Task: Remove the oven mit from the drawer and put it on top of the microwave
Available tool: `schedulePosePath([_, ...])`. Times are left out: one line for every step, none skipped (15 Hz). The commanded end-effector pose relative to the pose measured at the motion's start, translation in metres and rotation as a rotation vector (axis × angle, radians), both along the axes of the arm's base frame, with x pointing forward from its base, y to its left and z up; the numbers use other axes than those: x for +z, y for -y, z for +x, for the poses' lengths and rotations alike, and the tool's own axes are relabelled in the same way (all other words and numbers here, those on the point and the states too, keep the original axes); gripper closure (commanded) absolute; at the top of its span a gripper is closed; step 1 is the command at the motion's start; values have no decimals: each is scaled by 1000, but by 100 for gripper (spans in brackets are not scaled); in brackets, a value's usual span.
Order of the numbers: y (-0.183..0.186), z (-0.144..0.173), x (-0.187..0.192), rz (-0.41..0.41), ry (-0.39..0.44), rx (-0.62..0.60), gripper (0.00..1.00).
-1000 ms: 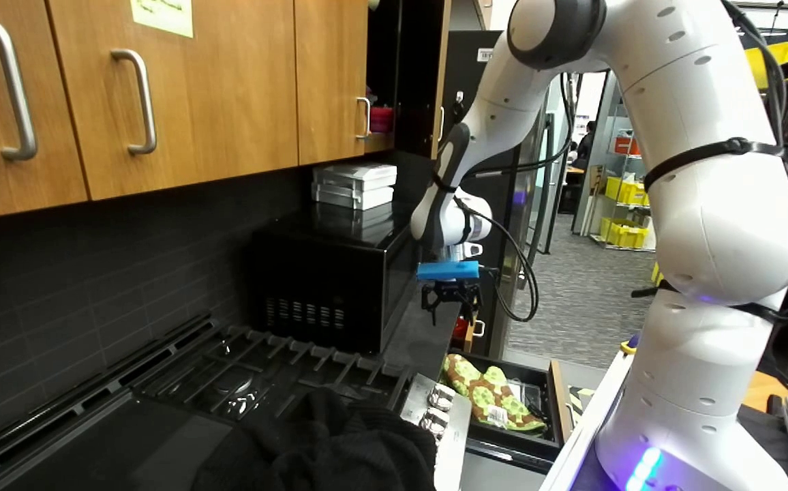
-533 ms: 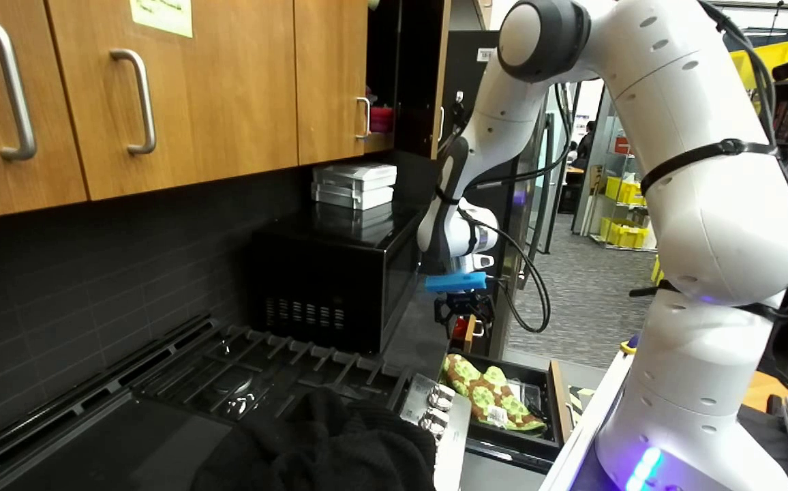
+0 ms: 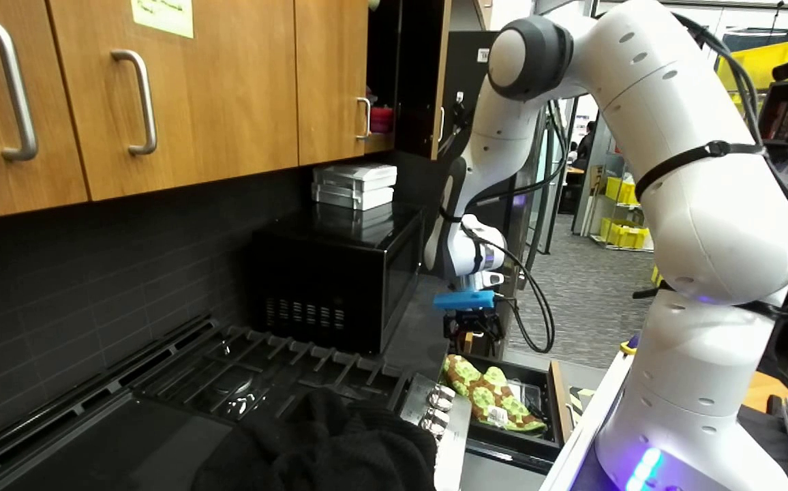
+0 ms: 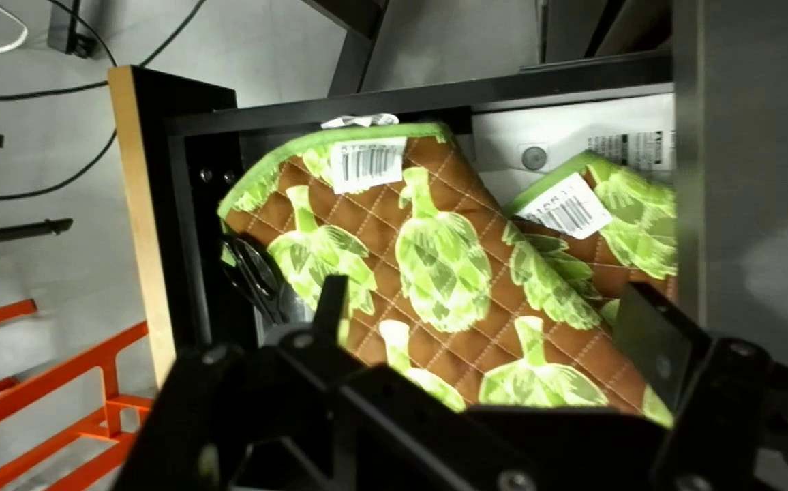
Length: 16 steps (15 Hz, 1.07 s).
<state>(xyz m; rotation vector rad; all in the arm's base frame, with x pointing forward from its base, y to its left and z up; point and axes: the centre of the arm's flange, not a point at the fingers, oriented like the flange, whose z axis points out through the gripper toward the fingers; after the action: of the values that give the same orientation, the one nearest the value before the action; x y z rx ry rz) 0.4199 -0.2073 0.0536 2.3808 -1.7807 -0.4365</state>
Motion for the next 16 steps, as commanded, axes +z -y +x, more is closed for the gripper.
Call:
schedulePosePath([26, -44, -28, 24, -50, -92, 0])
schedulePosePath([32, -57, -31, 17, -68, -116, 0])
schedulePosePath([37, -67, -33, 11, -73, -129, 0])
schedulePosePath([42, -74, -35, 7, -69, -135, 0])
schedulePosePath([47, -76, -39, 13, -60, -141, 0])
schedulePosePath([49, -77, -40, 20, -51, -140, 0])
schedulePosePath([50, -72, -39, 20, -42, -133, 0])
schedulePosePath([50, -74, -39, 10, -71, -140, 0])
schedulePosePath([52, -74, -38, 10, -70, -141, 0])
schedulePosePath([52, -74, -38, 9, -70, -142, 0])
schedulePosePath([52, -74, -38, 9, -70, -141, 0])
schedulePosePath([52, -74, -38, 9, -70, -140, 0])
schedulePosePath([51, -73, -38, 9, -70, -138, 0])
schedulePosePath([50, -73, -38, 9, -70, -137, 0])
schedulePosePath([51, -73, -38, 9, -70, -137, 0])
schedulePosePath([51, -73, -38, 9, -70, -137, 0])
